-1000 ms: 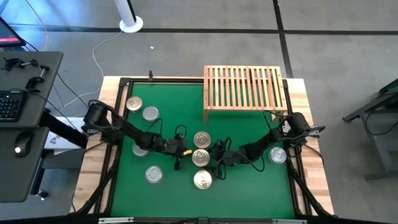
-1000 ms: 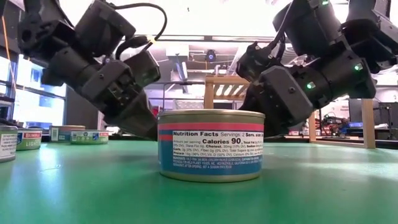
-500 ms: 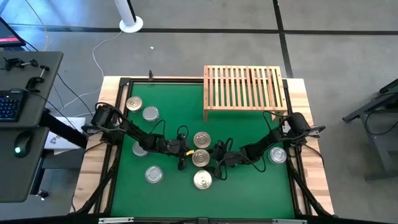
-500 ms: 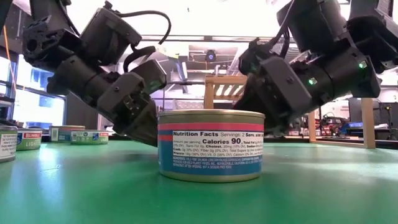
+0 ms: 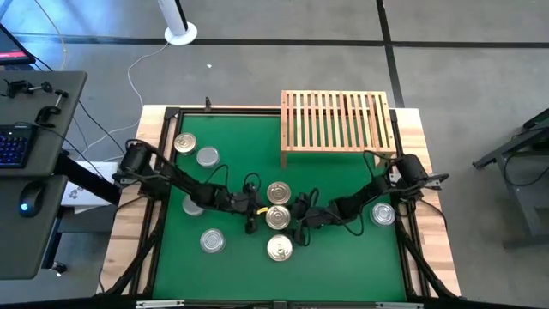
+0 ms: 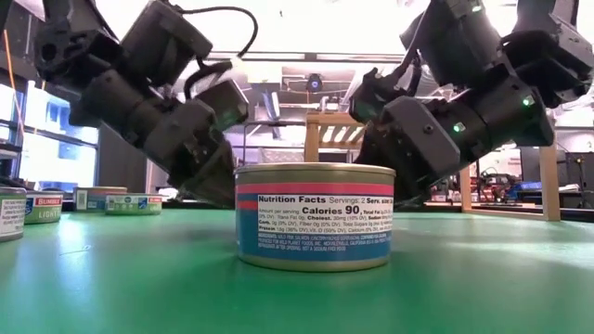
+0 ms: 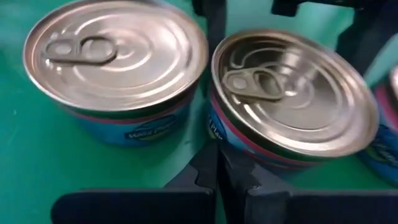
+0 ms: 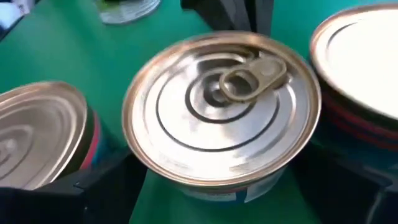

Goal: Stack canned seafood by type on shelf
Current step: Put the blue pink tuna can on the shelf

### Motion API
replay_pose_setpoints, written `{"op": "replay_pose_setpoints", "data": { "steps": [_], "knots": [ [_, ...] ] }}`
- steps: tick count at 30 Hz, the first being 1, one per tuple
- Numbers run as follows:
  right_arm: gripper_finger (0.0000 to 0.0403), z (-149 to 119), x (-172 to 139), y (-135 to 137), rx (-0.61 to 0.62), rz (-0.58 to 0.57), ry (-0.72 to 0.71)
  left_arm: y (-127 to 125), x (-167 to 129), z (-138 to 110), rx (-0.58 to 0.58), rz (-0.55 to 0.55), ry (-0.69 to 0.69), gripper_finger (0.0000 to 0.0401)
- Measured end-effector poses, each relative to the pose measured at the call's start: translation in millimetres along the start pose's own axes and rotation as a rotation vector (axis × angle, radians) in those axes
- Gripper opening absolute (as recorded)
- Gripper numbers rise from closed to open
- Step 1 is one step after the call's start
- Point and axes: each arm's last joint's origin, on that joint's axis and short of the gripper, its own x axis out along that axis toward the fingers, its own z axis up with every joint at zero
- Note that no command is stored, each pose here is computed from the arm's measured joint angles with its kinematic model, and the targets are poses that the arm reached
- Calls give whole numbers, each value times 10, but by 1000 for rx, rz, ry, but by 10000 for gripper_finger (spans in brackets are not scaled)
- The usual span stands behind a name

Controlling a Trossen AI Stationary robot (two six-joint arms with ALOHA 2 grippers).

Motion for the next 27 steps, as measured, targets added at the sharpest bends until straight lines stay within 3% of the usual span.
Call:
{"op": "replay_pose_setpoints", "data": {
  "steps": [5, 14, 27],
  "knots": [
    [382, 8, -2, 12, -34, 52, 2, -12, -78, 76, 23, -6, -4, 0],
    [383, 53, -4, -41, -27, 16, -16, -28, -119, 79, 32, 8, 9, 0],
    [399, 93, 14, -111, 11, 65, -3, -23, -122, 53, 32, 12, 31, 0]
  ]
}}
